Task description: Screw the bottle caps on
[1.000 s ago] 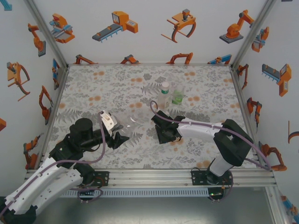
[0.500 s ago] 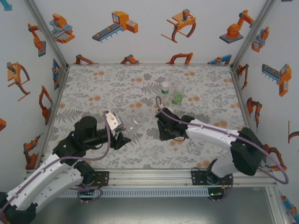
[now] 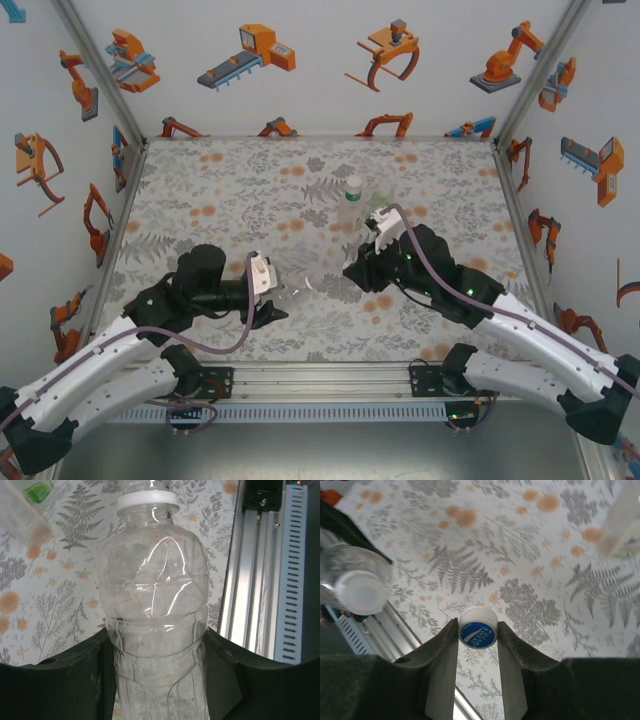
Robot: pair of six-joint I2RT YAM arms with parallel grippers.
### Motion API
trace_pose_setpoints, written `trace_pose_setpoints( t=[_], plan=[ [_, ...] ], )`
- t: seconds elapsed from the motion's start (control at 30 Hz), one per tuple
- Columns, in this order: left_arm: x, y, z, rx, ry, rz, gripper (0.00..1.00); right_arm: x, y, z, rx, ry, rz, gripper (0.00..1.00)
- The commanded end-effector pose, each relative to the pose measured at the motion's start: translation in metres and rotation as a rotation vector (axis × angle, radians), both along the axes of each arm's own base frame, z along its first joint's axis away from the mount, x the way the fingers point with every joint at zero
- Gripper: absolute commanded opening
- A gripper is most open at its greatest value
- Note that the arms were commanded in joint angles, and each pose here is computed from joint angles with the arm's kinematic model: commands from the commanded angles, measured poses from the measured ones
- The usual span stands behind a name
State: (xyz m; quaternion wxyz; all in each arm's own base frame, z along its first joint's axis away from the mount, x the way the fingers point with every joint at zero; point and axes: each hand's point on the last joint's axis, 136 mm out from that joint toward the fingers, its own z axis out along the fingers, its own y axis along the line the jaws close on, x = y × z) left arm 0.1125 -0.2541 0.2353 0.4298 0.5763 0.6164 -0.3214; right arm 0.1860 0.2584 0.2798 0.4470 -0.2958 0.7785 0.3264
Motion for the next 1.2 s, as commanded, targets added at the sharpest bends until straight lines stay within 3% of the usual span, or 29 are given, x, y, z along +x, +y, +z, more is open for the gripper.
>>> trace_pose_setpoints(
  t=[0.0, 0.27, 0.5, 1.17],
  plan=[
    [-0.015, -0.006, 0.009, 0.018, -0.055, -0.116, 0.0, -0.031, 0.011, 0.029, 0.061, -0.146, 0.221, 0.14],
    [-0.028, -0.024, 0.024, -0.001, -0.046, -0.215, 0.0, -0.087, 0.007, 0.069, 0.174, -0.341, 0.499, 0.13],
    [-0.035, -0.03, 0.038, -0.043, -0.061, -0.276, 0.0, -0.11, 0.004, 0.06, 0.162, -0.526, 0.643, 0.13],
    [-0.039, -0.035, 0.042, -0.046, -0.068, -0.302, 0.0, -0.113, 0.018, 0.056, 0.159, -0.523, 0.739, 0.13]
  ],
)
